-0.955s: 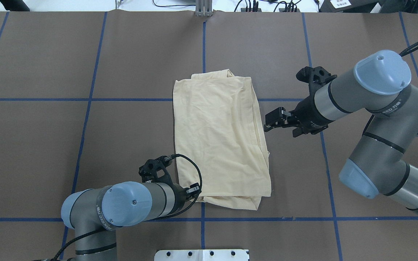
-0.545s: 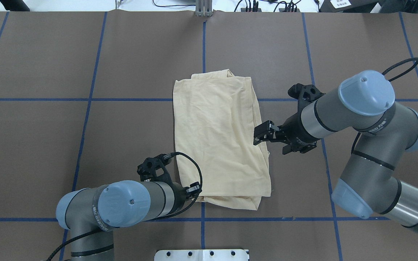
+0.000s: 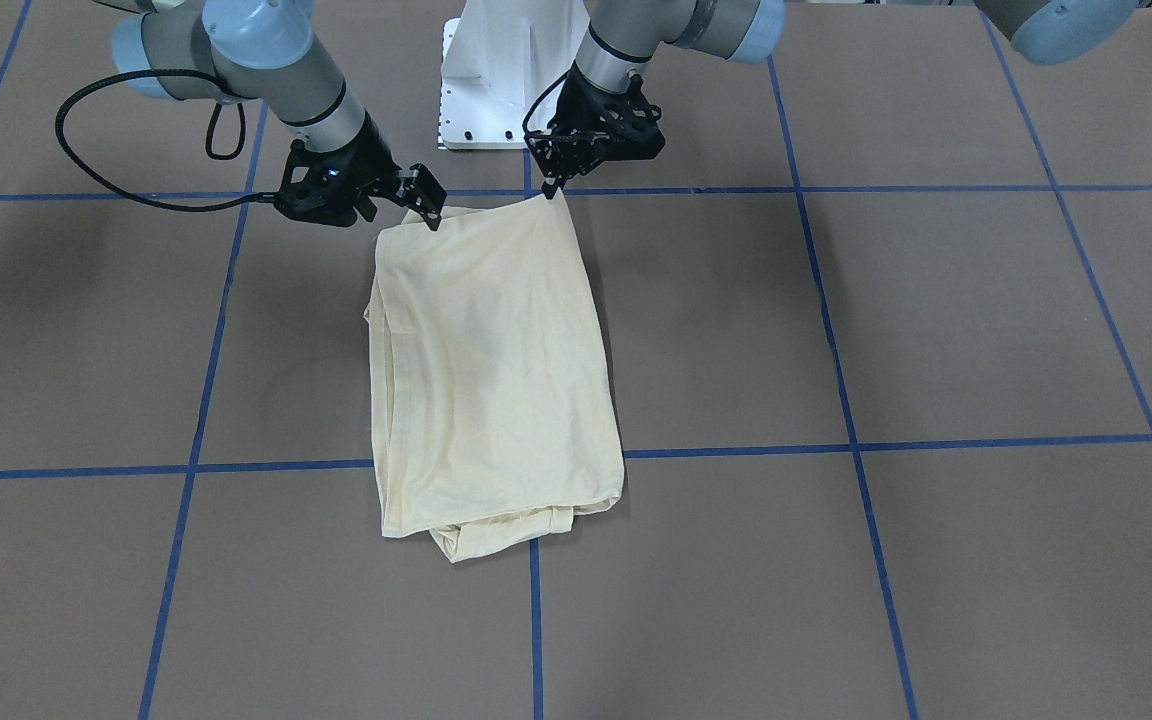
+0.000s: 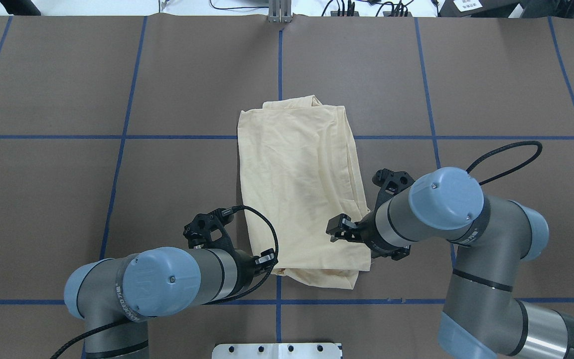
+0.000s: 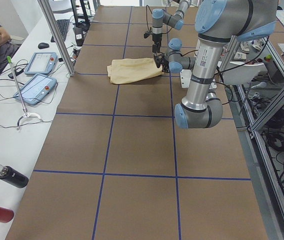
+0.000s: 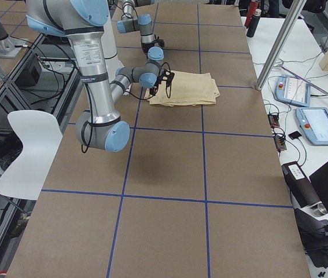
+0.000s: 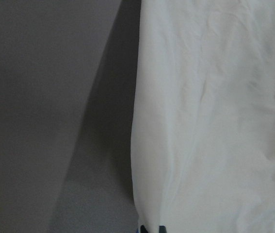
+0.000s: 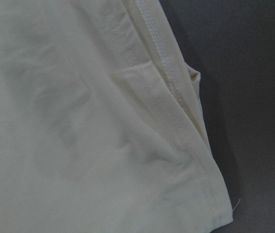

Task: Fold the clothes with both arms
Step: 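Lower the right gripper to the near corner of the shirt's side edge, then grasp the near corners of the shirt with the left and right grippers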

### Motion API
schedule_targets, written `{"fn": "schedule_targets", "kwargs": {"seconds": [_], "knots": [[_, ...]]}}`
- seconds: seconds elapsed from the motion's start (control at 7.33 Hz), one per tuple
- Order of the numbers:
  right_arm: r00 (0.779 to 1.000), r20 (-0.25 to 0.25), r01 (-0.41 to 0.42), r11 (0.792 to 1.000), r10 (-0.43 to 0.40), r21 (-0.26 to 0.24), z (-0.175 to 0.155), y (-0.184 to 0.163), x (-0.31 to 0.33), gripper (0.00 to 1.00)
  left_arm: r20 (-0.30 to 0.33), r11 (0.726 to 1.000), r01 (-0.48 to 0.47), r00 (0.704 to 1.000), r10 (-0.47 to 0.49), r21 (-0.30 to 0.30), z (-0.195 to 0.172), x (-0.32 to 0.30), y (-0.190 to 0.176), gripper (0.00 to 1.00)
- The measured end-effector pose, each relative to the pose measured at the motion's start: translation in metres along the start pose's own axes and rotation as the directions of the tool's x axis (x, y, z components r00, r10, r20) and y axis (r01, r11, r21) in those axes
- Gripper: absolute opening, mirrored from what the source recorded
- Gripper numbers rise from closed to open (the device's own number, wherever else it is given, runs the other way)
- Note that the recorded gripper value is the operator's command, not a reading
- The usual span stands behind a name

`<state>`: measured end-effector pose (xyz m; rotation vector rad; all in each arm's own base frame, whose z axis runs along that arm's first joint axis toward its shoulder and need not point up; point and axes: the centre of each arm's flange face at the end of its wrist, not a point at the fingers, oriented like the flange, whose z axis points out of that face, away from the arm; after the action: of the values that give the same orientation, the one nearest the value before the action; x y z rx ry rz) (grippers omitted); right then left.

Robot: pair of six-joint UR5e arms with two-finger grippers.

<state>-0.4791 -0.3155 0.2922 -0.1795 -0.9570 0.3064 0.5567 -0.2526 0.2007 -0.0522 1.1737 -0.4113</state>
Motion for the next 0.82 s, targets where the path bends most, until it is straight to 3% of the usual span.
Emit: {"fn": "schedule_targets", "kwargs": {"seconds": [0.41, 0.82], "knots": [[0.994, -0.107, -0.005, 0.999, 0.008, 0.034, 0.027, 0.018, 0.002, 1.00, -0.006, 1.000, -0.001, 1.000, 0.001, -0.004, -0.003, 0.002, 0.003, 0.00], [0.989, -0.150, 0.001, 0.998, 0.008, 0.058, 0.048, 0.013, 0.009, 1.00, -0.008, 1.000, -0.001, 1.000, 0.001, -0.004, -0.004, 0.002, 0.003, 0.00]]}}
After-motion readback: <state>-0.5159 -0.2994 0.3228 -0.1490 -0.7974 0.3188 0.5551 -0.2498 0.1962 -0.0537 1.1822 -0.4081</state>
